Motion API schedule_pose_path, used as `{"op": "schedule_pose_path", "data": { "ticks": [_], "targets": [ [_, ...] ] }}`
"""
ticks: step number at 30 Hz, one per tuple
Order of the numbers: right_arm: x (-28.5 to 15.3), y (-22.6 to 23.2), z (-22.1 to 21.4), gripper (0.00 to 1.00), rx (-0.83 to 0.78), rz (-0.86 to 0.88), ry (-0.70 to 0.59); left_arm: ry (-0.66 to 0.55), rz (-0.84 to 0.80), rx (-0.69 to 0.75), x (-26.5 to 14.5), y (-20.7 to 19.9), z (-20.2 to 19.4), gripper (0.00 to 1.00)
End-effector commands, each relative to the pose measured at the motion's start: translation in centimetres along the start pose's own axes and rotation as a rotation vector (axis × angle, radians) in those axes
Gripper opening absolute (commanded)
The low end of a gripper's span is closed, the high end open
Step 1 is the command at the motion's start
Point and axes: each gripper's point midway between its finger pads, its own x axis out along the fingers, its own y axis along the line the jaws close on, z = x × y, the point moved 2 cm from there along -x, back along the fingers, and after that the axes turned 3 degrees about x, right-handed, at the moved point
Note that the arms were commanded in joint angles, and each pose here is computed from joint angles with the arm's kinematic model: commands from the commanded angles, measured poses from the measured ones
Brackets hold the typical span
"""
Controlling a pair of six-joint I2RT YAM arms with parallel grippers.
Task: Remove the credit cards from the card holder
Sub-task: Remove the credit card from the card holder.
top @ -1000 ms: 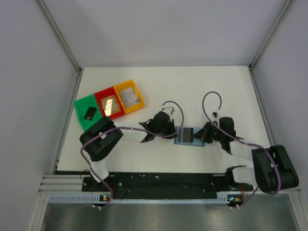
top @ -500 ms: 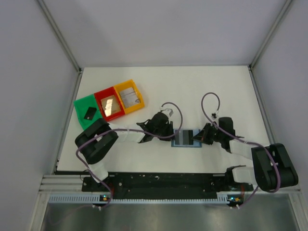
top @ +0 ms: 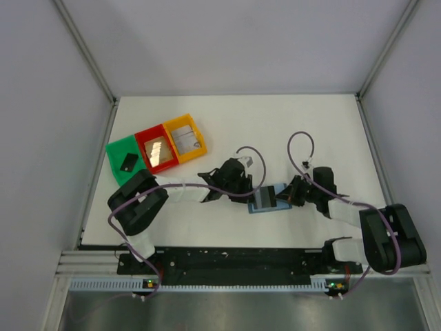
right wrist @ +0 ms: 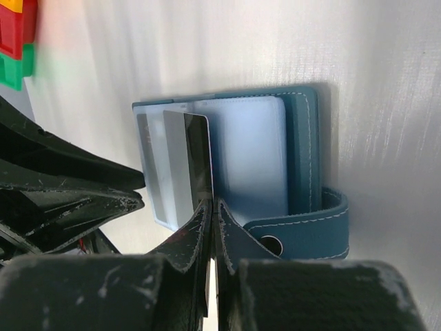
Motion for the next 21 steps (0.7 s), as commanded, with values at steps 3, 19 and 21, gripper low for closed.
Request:
{"op": "schedule_pose_path", "data": {
  "ticks": [3,19,21],
  "targets": [
    [0.1,1.0,1.8,0.0,-0.059,0.034,-0.037,-0.044,-0.08,0.031,-0.1,-3.0,2.7,0.3],
    [0.1,1.0,1.8,0.0,-0.069,0.032,-0.04,-0.056,-0.163,0.027,0.3,-4.2,3.2,0.33],
    [0.1,1.0,1.9,0.0,-0.069,0.033,-0.04,-0.066,-0.181,0.039,0.9,-4.6,3.6,0.33]
  ]
}}
